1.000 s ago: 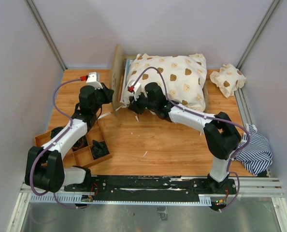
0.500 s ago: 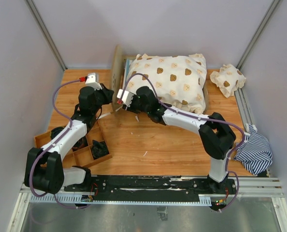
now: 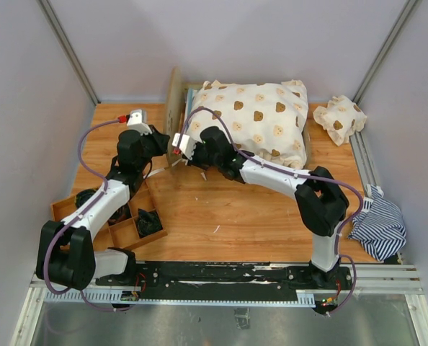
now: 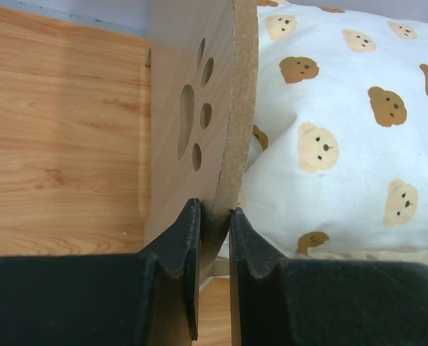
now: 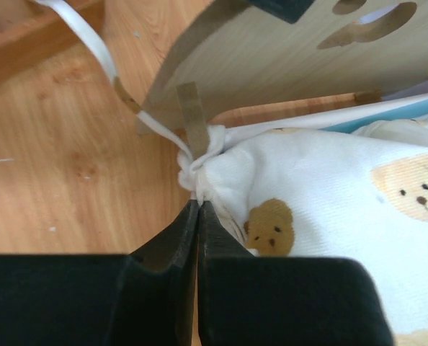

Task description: Set up the pet bed

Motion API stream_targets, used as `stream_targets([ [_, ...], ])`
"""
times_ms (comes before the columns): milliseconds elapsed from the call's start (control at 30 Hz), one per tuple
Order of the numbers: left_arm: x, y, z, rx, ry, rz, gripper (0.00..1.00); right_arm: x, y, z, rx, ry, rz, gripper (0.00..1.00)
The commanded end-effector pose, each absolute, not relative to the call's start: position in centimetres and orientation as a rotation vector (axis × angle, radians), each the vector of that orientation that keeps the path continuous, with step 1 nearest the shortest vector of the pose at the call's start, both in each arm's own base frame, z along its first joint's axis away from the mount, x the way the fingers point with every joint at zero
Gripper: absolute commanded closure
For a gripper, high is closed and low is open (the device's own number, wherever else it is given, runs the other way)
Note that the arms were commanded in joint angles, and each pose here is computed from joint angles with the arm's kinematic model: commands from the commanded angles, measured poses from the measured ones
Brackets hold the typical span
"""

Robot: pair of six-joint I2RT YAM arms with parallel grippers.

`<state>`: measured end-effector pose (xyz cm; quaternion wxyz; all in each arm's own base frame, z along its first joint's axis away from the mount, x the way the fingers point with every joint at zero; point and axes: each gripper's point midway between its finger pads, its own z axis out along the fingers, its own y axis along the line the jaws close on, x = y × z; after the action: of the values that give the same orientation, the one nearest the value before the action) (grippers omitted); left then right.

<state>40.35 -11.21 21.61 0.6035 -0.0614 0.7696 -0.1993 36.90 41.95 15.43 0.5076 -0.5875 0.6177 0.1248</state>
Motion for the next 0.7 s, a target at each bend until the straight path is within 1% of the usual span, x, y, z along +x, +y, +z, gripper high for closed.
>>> stream_targets([
  [0,39.9,-12.2,22.2,-0.175,1.753,-0.547,1.0,34.1,43.4,20.2,-1.316,1.501,0.556,1.0],
  [300,40.1,-12.2,21.3,-0.185,1.769,-0.546,1.0,30.7,45.8,20.3,-1.14,1.63,0.895,1.0],
  [400,40.2,-12.1,21.1,-0.188,1.77,-0.54,1.0,30.8,46.7,19.0,-1.06,1.652,0.875,1.0],
  [533,40.2,-12.0,21.1,-0.191,1.769,-0.534,1.0,32.7,46.9,16.7,-0.909,1.7,0.846,1.0],
  [600,40.3,-12.0,21.0,-0.193,1.772,-0.534,1.0,33.1,47.0,16.4,-0.864,1.712,0.854,1.0],
  [633,40.3,-12.1,21.0,-0.193,1.773,-0.534,1.0,32.8,47.2,16.8,-0.883,1.69,0.872,0.97],
  [667,40.3,-12.1,21.0,-0.192,1.773,-0.534,1.0,32.4,47.1,17.2,-0.919,1.672,0.868,0.87],
])
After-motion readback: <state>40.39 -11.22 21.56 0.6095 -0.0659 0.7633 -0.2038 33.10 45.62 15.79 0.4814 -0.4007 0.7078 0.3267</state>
